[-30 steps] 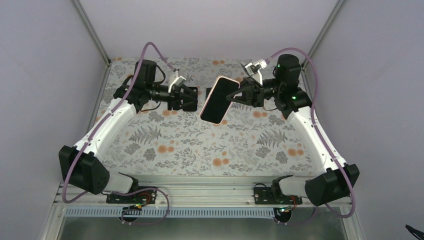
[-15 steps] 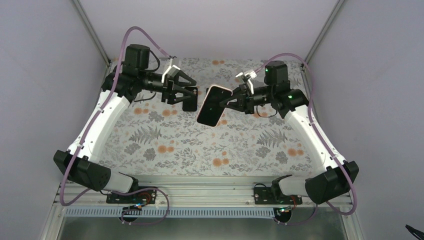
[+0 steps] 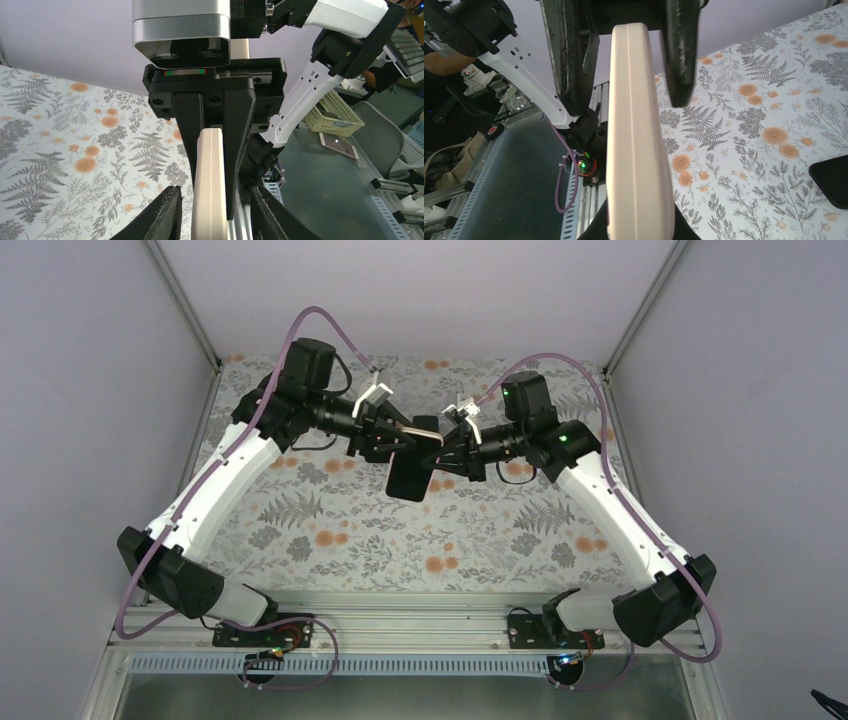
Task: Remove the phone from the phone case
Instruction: Adjust the phone.
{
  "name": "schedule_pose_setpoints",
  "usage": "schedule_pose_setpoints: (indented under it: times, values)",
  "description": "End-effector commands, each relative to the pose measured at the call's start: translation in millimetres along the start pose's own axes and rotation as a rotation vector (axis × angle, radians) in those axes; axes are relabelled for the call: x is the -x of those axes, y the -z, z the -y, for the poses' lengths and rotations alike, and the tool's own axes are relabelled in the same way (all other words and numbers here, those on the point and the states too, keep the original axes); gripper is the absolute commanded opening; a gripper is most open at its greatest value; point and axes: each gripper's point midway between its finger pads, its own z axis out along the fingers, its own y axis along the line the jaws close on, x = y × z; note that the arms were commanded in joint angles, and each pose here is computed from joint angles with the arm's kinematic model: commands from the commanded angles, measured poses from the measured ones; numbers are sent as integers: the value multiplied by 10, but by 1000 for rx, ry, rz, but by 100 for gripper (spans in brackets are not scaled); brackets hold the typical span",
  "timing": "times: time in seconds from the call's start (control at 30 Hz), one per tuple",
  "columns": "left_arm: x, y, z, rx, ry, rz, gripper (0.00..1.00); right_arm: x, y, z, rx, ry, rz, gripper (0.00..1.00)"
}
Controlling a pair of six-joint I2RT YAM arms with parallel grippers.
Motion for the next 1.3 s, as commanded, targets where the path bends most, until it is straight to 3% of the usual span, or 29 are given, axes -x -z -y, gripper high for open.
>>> schedule_pose_setpoints:
  times: [0.0, 0.3, 0.4, 0.5, 0.6, 1.0, 1.27]
  values:
    - [-51, -47, -46, 6, 14, -9, 31, 173, 11, -42, -20, 98, 23, 3]
    - [-95, -61, 11, -45, 40, 1, 7, 229, 22, -30, -35, 107, 32, 4]
    - [-34, -22, 24, -69, 57, 26, 3, 253, 22, -24, -34, 101, 38, 16]
    - [40, 59, -10, -81, 84, 58, 2, 287, 27, -19, -32, 91, 50, 44]
    - [88, 120, -70, -77, 109, 83, 2, 332, 26, -5, -22, 78, 72, 50]
    - [152, 206, -174, -55, 159, 120, 2, 483, -106, 119, 74, -73, 136, 41]
    - [139, 265, -275, -12, 175, 130, 2, 532, -107, 159, 79, -122, 157, 5]
